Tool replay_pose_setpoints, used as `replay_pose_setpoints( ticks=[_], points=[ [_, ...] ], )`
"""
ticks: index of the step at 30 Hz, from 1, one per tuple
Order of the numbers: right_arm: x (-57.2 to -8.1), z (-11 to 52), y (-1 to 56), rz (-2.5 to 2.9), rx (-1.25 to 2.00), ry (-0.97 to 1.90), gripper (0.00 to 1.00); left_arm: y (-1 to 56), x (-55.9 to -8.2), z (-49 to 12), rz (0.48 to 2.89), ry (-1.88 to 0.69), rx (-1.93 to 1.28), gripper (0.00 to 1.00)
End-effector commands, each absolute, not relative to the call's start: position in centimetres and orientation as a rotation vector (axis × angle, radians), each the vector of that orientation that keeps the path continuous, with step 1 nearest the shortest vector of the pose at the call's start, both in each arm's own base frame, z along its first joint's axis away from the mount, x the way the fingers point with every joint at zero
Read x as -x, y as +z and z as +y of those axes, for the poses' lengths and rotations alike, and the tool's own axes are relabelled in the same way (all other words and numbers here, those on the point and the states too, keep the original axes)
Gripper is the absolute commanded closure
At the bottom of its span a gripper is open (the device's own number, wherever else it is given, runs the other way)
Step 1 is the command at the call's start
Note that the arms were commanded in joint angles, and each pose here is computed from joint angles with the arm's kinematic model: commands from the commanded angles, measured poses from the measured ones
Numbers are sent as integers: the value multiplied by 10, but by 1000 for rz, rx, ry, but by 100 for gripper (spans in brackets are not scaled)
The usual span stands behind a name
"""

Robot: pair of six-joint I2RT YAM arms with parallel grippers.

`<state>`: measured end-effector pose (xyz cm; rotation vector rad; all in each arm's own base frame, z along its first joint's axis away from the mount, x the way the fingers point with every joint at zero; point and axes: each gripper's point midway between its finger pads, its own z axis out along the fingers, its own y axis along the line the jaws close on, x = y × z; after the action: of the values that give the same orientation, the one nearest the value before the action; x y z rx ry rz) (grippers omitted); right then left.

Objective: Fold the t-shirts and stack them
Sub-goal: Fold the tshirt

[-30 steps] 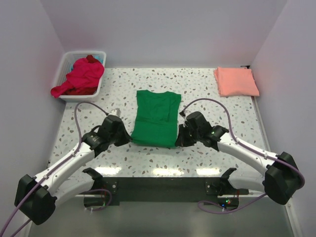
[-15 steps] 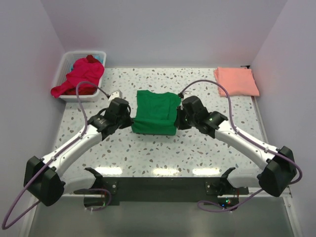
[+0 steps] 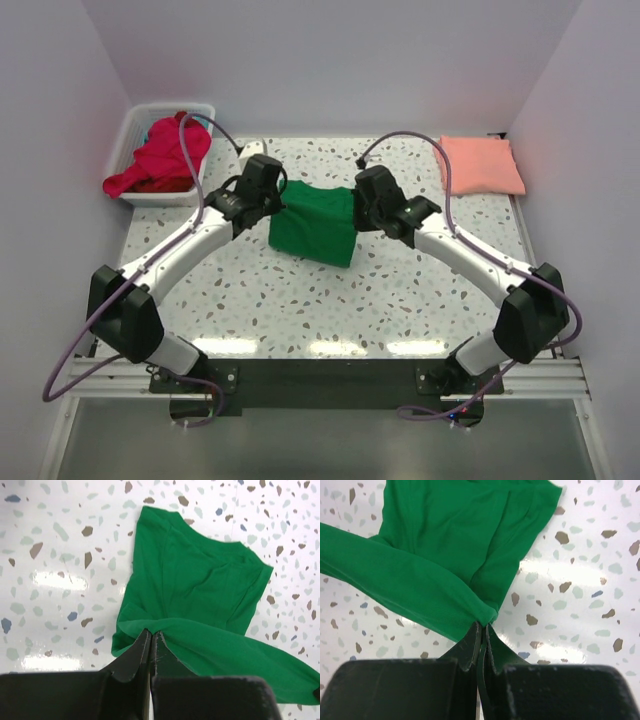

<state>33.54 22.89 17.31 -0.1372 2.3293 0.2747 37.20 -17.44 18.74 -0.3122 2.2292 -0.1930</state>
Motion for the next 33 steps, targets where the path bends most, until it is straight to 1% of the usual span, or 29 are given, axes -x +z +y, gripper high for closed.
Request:
replay_pose_setpoints(
  ticks=[1,8,13,15,16,17,19,21,22,23,24,25,26,28,30,31,32,33],
  points=[
    [-369,226,206,2221,87,236,100,218,-409,-166,2124,-159,316,100],
    [-398,229,213,2195,77,219,100,213,-441,-160,2127,-146,320,100],
    [-415,226,200,2216,54,201,100,207,-462,-163,2125,-184,296,100],
    [-419,224,193,2226,40,190,100,194,-476,-163,2137,-192,287,100],
    [-423,223,187,2231,30,187,100,197,-484,-167,2129,-214,279,100],
    [-425,223,182,2235,21,183,100,183,-491,-169,2151,-211,261,100],
    [-433,220,177,2233,-11,185,100,185,-504,-177,2140,-228,236,100],
    [-439,217,162,2254,-38,164,100,167,-515,-180,2170,-219,206,100],
    [-445,214,159,2252,-70,174,100,175,-525,-184,2152,-234,197,100],
    [-449,213,148,2271,-86,168,100,157,-533,-185,2182,-222,188,100],
    [-453,211,142,2279,-105,159,100,152,-536,-185,2199,-213,182,100],
    [-460,207,141,2273,-134,163,100,159,-546,-188,2183,-229,184,100],
    [-464,207,128,2294,-143,155,100,140,-552,-187,2217,-220,178,100],
    [-474,204,128,2285,-166,148,100,140,-562,-192,2213,-243,164,100],
    [-482,201,114,2295,-177,110,100,119,-569,-195,2238,-244,144,100],
    [-490,200,117,2285,-188,103,100,121,-576,-196,2229,-249,144,99],
    [-493,200,115,2289,-196,86,100,106,-580,-193,2253,-237,148,95],
    [-497,196,104,2302,-216,49,85,103,-582,-192,2257,-232,149,88]
  ],
)
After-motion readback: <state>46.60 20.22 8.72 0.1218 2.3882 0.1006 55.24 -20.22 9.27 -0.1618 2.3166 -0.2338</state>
